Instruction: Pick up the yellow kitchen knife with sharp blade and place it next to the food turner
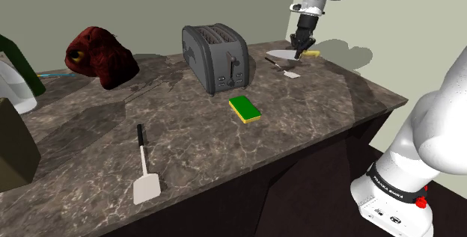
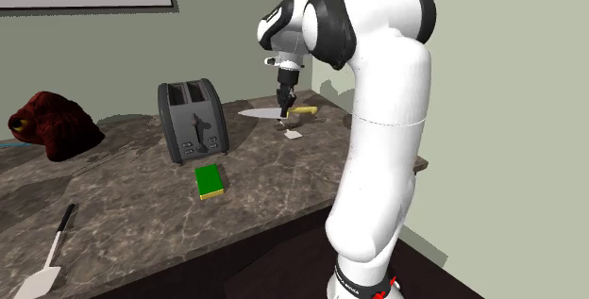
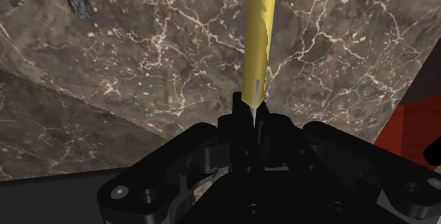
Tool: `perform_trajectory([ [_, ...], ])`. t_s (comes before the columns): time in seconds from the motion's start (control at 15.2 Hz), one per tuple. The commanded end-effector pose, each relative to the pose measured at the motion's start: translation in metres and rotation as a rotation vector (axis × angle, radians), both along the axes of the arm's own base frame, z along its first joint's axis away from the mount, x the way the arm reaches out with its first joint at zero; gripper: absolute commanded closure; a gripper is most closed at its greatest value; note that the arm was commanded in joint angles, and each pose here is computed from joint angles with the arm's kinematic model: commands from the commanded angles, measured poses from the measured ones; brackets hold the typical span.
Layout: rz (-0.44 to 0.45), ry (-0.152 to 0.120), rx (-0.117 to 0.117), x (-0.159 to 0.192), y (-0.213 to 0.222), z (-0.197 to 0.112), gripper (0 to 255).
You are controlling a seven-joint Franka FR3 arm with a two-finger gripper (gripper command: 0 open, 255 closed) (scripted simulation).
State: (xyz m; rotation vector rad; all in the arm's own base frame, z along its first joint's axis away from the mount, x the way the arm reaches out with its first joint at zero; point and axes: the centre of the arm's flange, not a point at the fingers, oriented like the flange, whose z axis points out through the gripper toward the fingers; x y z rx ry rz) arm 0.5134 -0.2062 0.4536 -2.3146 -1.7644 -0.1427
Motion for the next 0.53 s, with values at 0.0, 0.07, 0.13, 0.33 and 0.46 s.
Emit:
perform_trajectory([
  [0.0,-0.001,0.0,0.0,-0.005,0.025,0.001,255],
  [0.07,-0.001,0.0,0.0,-0.007,0.038,0.001,255],
  [0.13,-0.001,0.0,0.0,-0.01,0.051,0.001,255],
  [0.33,-0.001,0.0,0.0,-0.017,0.09,0.001,255],
  [0.46,-0.001,0.0,0.0,-0.021,0.116,0.001,255],
])
